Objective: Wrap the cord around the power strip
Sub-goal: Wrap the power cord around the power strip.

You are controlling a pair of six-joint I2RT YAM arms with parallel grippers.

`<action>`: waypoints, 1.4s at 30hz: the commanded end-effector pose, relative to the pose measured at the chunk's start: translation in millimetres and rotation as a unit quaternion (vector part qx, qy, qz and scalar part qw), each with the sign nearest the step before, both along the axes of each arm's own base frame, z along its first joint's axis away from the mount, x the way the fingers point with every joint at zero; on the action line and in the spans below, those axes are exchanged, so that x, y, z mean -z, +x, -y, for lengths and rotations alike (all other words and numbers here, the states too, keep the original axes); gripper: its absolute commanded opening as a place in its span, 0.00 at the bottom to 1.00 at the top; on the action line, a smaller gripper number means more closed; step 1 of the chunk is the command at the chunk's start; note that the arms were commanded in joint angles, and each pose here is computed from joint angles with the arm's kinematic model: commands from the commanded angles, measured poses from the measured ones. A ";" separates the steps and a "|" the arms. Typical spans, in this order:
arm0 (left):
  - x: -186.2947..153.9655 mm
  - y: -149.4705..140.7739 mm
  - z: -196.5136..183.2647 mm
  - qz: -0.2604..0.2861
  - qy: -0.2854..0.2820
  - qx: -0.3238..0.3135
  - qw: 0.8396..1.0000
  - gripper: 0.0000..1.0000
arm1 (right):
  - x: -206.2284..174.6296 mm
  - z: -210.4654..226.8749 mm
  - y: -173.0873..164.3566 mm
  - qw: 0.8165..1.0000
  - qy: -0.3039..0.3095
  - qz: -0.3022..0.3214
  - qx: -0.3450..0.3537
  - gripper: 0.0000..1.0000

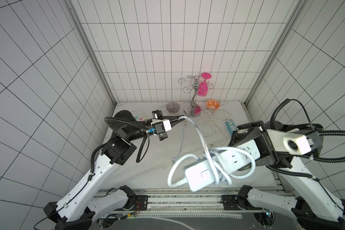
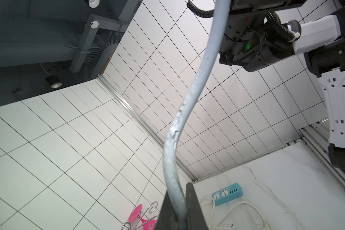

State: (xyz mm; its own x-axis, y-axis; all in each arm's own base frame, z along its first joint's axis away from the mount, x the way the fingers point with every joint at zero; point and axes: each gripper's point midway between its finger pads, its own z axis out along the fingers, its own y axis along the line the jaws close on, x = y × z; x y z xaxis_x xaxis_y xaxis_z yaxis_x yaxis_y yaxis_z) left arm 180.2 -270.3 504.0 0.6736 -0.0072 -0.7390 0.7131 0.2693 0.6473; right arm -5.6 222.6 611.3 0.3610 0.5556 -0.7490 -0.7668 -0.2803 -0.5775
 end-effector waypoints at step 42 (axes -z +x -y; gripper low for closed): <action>-31.4 57.9 -27.6 0.076 0.027 -0.092 0.992 0.00 | 17.2 -8.4 339.7 0.880 0.007 -0.090 0.466 0.00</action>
